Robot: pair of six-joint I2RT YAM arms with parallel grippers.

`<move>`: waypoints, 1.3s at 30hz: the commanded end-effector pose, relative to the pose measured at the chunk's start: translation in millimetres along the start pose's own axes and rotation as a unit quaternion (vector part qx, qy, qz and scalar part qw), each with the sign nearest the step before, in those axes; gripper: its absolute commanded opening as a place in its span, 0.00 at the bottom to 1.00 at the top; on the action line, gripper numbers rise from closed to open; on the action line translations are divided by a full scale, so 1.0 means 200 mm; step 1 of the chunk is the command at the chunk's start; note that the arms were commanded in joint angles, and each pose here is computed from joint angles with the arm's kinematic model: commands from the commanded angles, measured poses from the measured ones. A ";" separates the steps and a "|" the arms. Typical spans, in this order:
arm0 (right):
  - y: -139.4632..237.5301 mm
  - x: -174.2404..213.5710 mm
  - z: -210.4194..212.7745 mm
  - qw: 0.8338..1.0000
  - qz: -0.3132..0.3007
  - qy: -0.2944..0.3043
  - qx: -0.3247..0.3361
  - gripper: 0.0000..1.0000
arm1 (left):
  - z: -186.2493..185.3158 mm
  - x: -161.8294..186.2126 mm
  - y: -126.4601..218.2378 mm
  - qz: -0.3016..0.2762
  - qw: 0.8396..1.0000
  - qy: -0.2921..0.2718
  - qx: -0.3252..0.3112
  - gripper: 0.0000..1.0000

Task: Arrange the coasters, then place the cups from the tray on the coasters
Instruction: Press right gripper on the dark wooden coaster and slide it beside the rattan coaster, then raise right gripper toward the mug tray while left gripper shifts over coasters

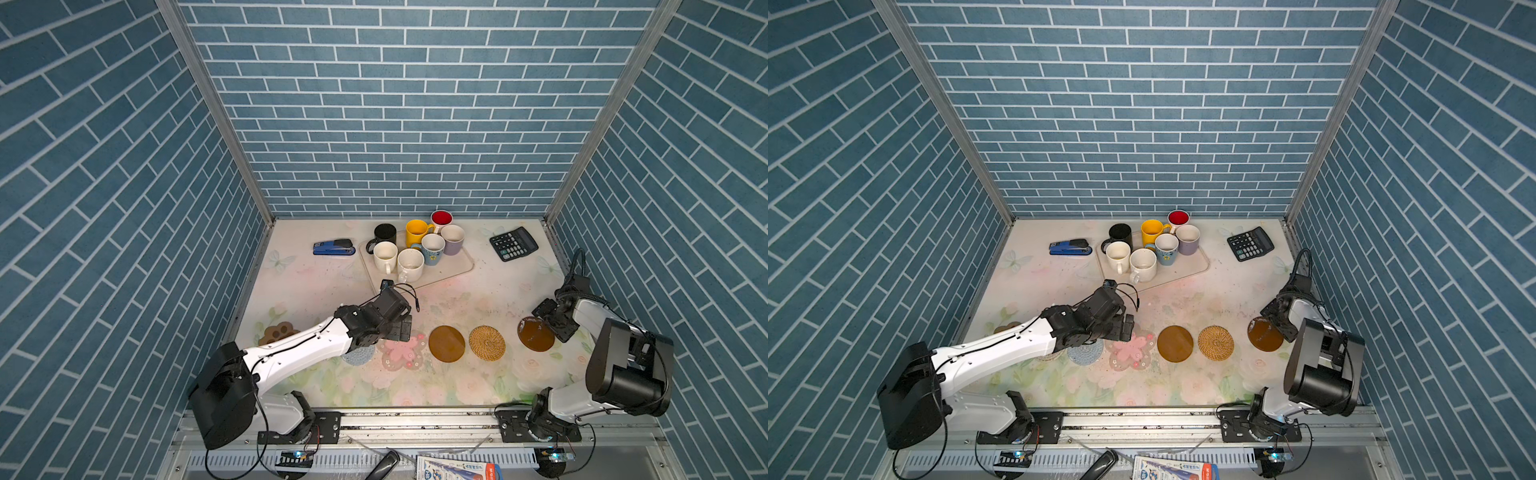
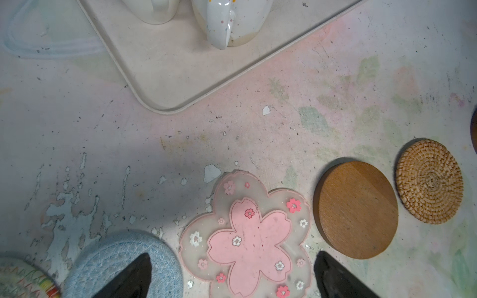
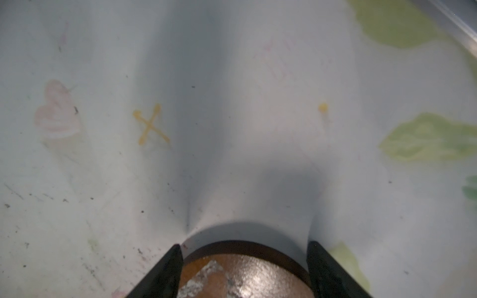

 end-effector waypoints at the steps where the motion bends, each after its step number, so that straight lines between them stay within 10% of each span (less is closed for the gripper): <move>1: -0.05 0.18 0.01 0.997 0.072 -0.017 -0.005 0.75 | 0.03 0.01 0.00 -0.007 1.000 0.004 -0.004 0.99; 20: 0.00 0.29 0.08 0.996 0.082 0.046 -0.007 0.72 | 0.07 0.03 0.04 -0.021 1.000 0.018 -0.006 0.99; 39: 0.32 -0.15 0.59 0.973 0.008 0.179 -0.147 0.54 | 0.26 -0.12 0.21 -0.058 0.994 0.075 -0.053 0.99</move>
Point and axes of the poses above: each gripper's point midway between its finger pads, its own y axis back along the fingers, its own z axis along the line the jaws close on, x = y × z, the point moved 6 cm from there along y, back along the fingers, and after that the axes turned 11 degrees about y, right-handed, at the moved point
